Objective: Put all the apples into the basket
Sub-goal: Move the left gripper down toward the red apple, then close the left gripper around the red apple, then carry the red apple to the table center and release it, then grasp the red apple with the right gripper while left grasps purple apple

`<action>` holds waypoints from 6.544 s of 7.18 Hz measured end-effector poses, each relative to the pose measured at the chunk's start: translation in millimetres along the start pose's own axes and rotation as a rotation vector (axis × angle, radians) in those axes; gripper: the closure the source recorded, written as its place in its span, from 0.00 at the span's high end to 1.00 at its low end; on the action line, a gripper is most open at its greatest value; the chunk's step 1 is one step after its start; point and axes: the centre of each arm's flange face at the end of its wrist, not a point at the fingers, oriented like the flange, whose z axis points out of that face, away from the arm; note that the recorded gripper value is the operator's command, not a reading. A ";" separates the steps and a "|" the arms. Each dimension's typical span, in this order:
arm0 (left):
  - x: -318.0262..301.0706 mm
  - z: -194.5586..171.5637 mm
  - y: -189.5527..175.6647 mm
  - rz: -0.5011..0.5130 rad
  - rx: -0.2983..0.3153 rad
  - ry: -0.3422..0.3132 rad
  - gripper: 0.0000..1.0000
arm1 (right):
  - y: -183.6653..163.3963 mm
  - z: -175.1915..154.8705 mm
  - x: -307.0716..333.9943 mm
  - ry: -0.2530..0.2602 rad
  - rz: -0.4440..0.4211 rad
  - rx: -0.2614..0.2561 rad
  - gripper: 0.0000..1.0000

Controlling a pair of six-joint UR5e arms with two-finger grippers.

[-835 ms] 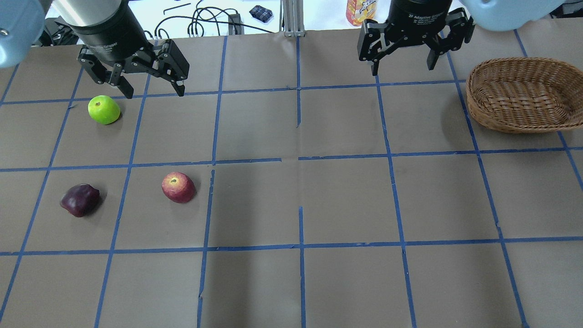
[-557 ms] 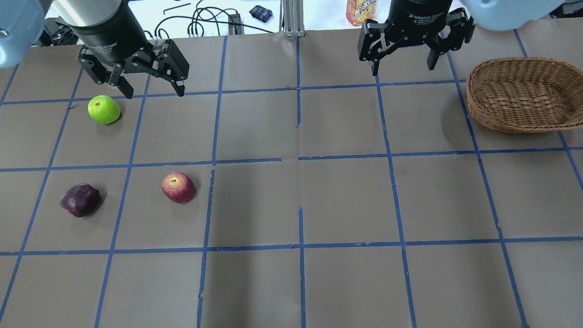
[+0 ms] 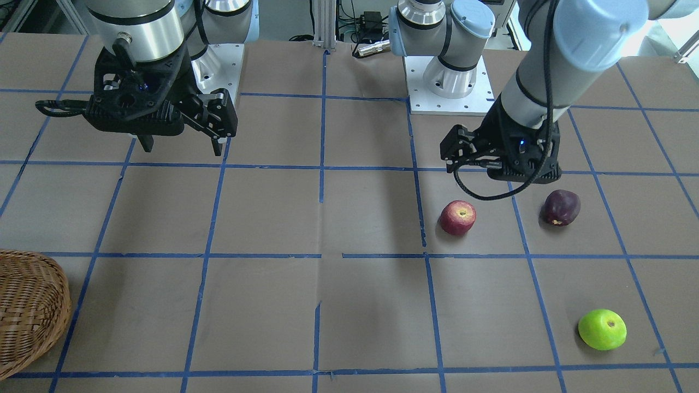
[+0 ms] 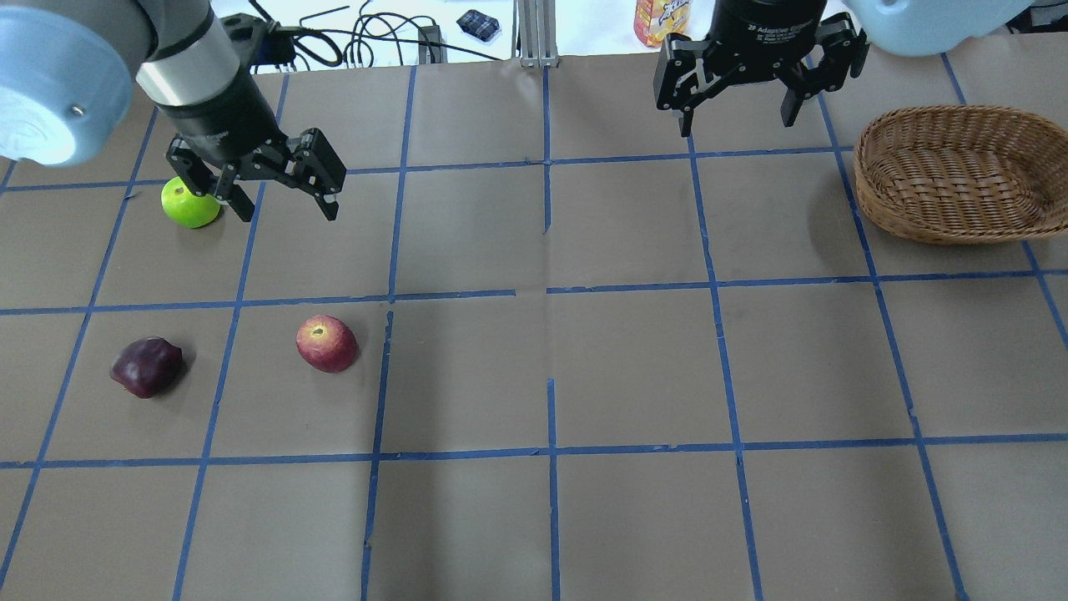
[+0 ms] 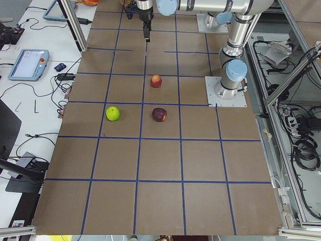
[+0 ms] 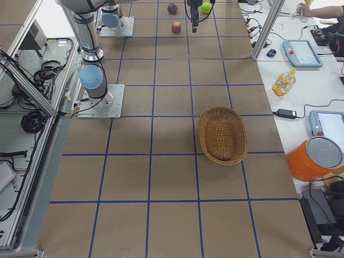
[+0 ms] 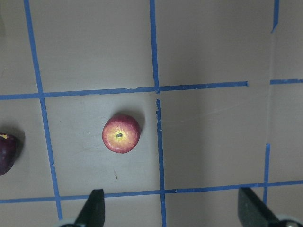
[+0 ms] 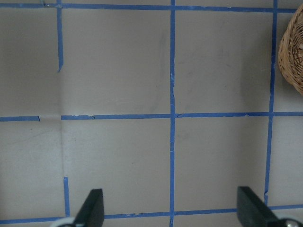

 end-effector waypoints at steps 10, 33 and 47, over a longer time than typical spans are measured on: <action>-71.4 221.0 18.3 0.016 0.001 -0.028 1.00 | 2.6 0.7 -3.5 0.003 -0.008 -0.007 1.00; 235.8 210.3 -34.8 0.101 0.234 0.238 1.00 | 3.3 1.2 -3.5 0.004 -0.019 -0.012 1.00; -316.0 219.8 45.7 0.327 -0.152 0.018 0.81 | 14.1 332.5 -168.0 -0.025 -0.093 -0.018 0.42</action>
